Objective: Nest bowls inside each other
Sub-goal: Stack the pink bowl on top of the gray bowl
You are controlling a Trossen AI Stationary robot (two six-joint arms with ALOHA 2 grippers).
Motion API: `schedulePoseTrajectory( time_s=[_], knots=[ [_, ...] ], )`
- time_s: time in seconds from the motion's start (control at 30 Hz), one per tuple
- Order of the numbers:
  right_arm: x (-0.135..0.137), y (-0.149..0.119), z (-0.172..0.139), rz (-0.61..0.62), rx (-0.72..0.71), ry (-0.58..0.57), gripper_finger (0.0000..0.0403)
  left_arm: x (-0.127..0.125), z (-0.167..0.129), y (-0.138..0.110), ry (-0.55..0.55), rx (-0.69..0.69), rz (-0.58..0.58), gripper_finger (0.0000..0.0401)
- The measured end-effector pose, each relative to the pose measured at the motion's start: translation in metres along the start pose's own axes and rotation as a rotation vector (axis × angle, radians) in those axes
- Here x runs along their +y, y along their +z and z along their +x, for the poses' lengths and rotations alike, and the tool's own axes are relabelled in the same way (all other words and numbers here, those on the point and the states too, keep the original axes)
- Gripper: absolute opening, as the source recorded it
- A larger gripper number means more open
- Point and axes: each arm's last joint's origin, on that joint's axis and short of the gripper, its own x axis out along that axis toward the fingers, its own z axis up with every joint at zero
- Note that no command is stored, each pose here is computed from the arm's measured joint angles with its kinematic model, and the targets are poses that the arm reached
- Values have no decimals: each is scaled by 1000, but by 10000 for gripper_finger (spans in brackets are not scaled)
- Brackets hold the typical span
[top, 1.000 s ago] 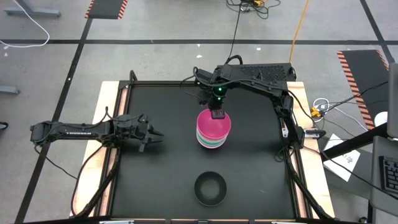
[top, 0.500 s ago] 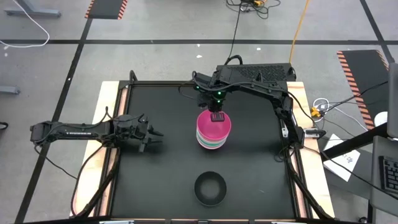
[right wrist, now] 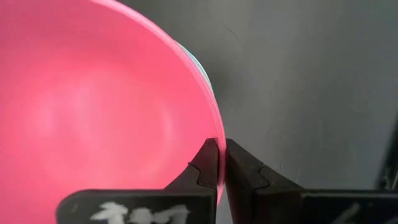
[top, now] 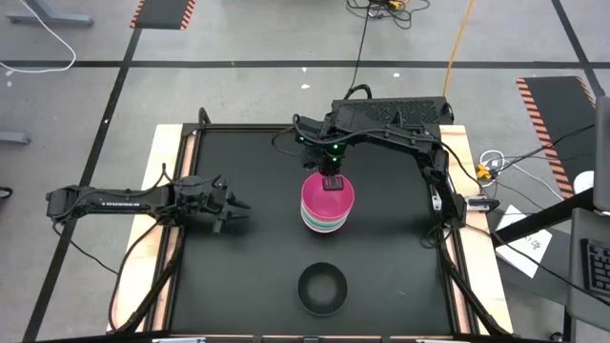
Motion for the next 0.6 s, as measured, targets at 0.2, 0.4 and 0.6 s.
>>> schedulePoseTrajectory(
  time_s=[0.2, 0.4, 0.6],
  knots=[
    [-1, 0, 0, 33, 15, -38, 2, 0, 0, 0, 0, 0, -3, 131],
    [-10, -4, 0, 83, 32, -99, 2, 0, 0, 0, 0, 0, -12, 131],
    [-14, -5, -1, 113, 32, -103, 2, 0, 0, 0, 0, 0, -14, 131]
  ],
)
